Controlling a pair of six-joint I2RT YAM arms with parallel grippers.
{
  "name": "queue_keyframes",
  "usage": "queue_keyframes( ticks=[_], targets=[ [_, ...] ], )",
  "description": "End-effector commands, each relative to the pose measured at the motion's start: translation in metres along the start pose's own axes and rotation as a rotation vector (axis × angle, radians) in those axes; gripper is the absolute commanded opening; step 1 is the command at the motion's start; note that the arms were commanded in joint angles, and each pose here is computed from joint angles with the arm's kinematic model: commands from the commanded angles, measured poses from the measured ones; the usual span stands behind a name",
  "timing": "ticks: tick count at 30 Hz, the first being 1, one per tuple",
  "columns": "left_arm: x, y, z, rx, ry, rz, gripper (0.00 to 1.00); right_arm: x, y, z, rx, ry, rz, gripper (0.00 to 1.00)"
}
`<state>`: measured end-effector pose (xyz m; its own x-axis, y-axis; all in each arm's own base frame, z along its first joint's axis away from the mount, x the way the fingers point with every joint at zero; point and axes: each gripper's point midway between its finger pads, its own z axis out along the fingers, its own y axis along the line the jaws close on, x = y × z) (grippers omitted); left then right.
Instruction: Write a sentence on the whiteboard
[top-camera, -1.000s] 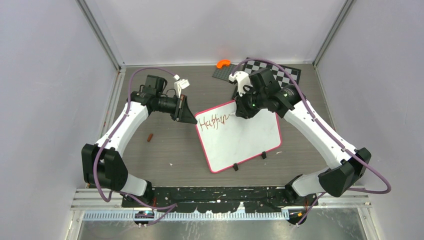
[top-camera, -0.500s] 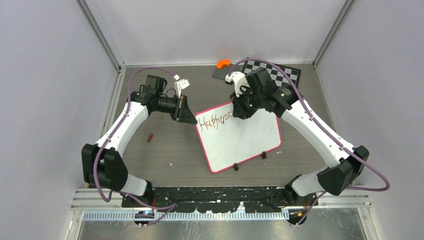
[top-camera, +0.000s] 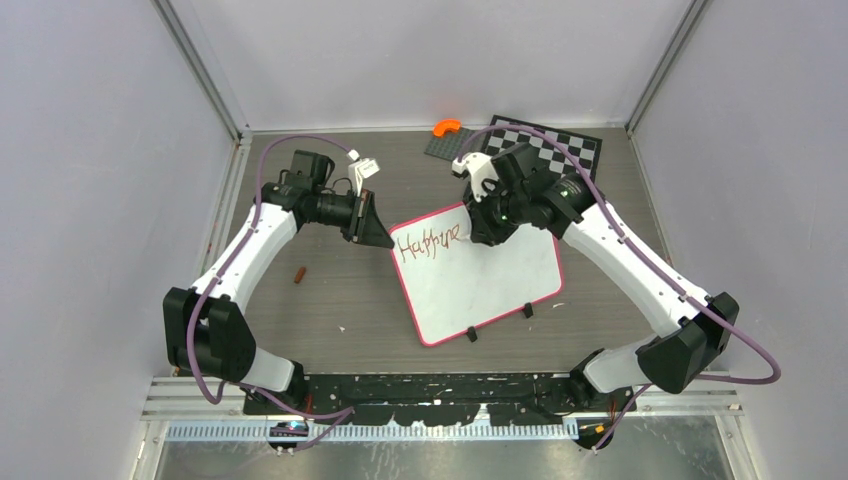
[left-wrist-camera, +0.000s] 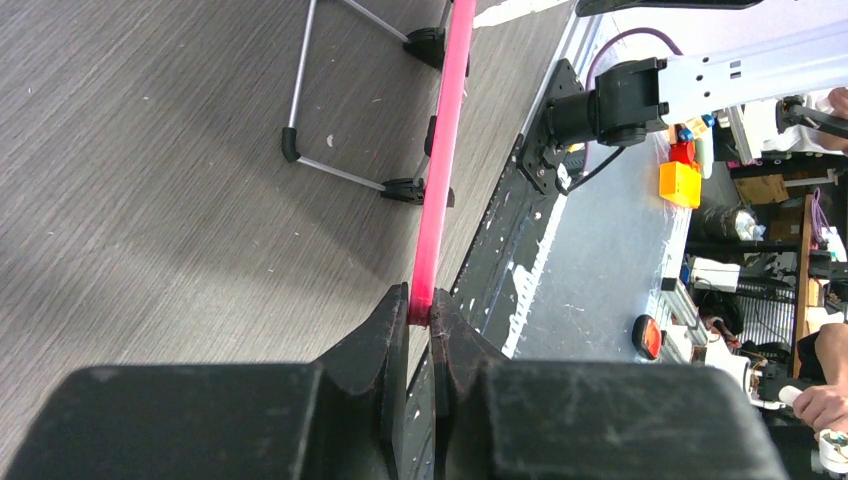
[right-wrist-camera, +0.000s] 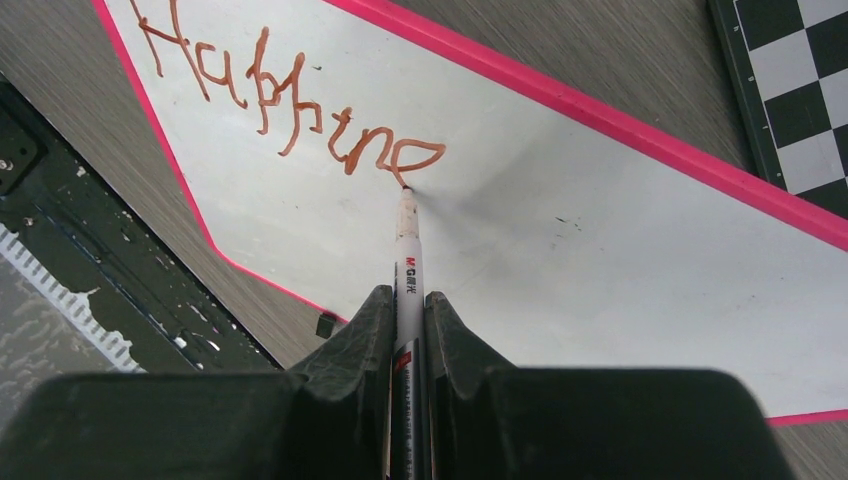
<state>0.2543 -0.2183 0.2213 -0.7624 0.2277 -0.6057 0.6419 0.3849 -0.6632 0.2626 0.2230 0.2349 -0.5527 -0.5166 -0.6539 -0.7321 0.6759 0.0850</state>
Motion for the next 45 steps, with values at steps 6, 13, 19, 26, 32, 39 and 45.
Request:
queue_keyframes(
  ticks=[6,13,19,26,32,39,45],
  targets=[
    [-0.004,-0.019,-0.004,0.06,-0.012,0.014,0.0,-0.019,-0.007,-0.031,0.048,-0.075,-0.019,0.0],
    [-0.005,-0.019,-0.003,0.065,-0.012,0.013,0.0,-0.029,-0.015,-0.036,0.086,-0.115,-0.01,0.0],
    [-0.005,-0.02,-0.004,0.062,-0.015,0.018,0.0,-0.04,-0.025,-0.03,0.12,-0.144,-0.004,0.0],
    [-0.004,-0.02,-0.005,0.057,-0.015,0.019,0.0,-0.045,-0.018,-0.021,0.067,-0.146,0.01,0.0],
    [-0.003,-0.019,-0.004,0.057,-0.013,0.016,0.0,-0.029,-0.011,-0.013,0.031,-0.104,0.021,0.0],
    [-0.004,-0.019,-0.004,0.058,-0.013,0.015,0.0,-0.011,-0.016,-0.019,0.069,-0.072,-0.011,0.0],
    [-0.005,-0.018,-0.003,0.06,-0.011,0.013,0.0,-0.007,-0.029,-0.028,0.118,-0.071,-0.008,0.0]
  ],
)
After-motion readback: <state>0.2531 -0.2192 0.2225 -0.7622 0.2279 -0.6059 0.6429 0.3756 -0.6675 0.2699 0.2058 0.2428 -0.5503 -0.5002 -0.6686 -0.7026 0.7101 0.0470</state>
